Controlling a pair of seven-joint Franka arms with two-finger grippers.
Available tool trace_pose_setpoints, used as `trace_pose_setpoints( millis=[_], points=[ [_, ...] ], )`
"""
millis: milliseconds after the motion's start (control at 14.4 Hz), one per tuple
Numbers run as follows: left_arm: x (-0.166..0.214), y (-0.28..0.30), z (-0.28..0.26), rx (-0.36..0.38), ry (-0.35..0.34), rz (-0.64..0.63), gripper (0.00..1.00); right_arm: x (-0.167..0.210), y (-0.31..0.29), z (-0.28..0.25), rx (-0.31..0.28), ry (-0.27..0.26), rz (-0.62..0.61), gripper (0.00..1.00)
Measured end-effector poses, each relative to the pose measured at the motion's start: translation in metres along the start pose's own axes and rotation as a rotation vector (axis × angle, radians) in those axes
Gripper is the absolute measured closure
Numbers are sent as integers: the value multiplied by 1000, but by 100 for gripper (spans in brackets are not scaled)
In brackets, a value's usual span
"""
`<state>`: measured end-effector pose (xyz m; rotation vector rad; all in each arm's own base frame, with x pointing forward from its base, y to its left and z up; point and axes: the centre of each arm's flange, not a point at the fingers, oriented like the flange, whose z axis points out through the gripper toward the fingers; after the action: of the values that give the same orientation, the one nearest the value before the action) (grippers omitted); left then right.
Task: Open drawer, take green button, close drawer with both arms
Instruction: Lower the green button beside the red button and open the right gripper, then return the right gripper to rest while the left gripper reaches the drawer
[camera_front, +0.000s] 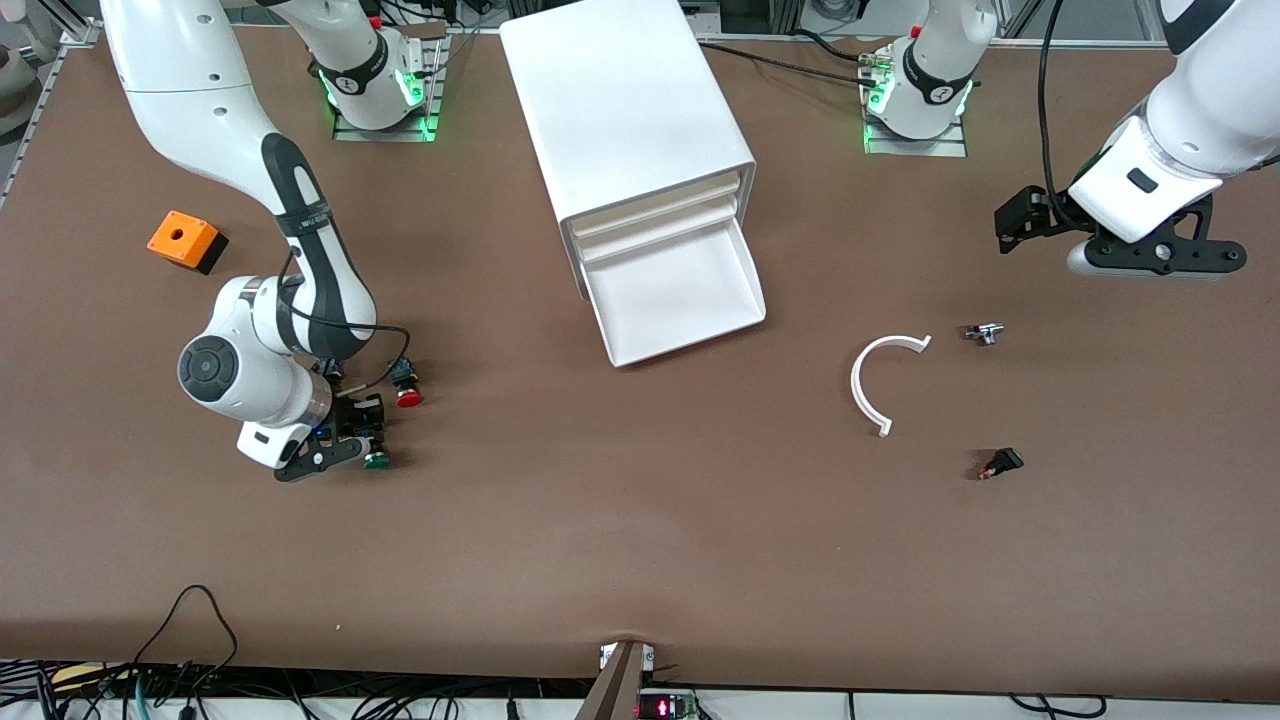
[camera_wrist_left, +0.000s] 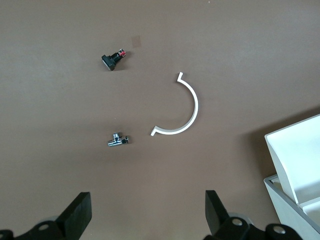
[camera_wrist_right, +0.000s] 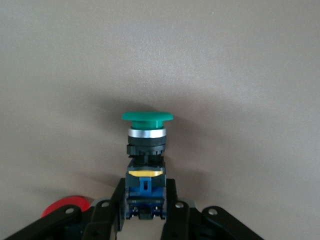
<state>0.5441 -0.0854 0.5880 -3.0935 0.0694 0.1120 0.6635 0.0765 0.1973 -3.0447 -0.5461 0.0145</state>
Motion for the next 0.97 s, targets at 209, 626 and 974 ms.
trace_pose_setpoints(
  millis=[209, 626, 974],
  points=[
    [0, 1, 0, 0, 0, 0, 0, 0, 0, 0, 0, 0, 1, 49],
    [0, 1, 0, 0, 0, -8, 0, 8, -8, -77, 23, 32, -14, 0],
    [0, -1, 1, 0, -2, -18, 0, -7, -20, -186, 72, 41, -33, 0]
  ],
)
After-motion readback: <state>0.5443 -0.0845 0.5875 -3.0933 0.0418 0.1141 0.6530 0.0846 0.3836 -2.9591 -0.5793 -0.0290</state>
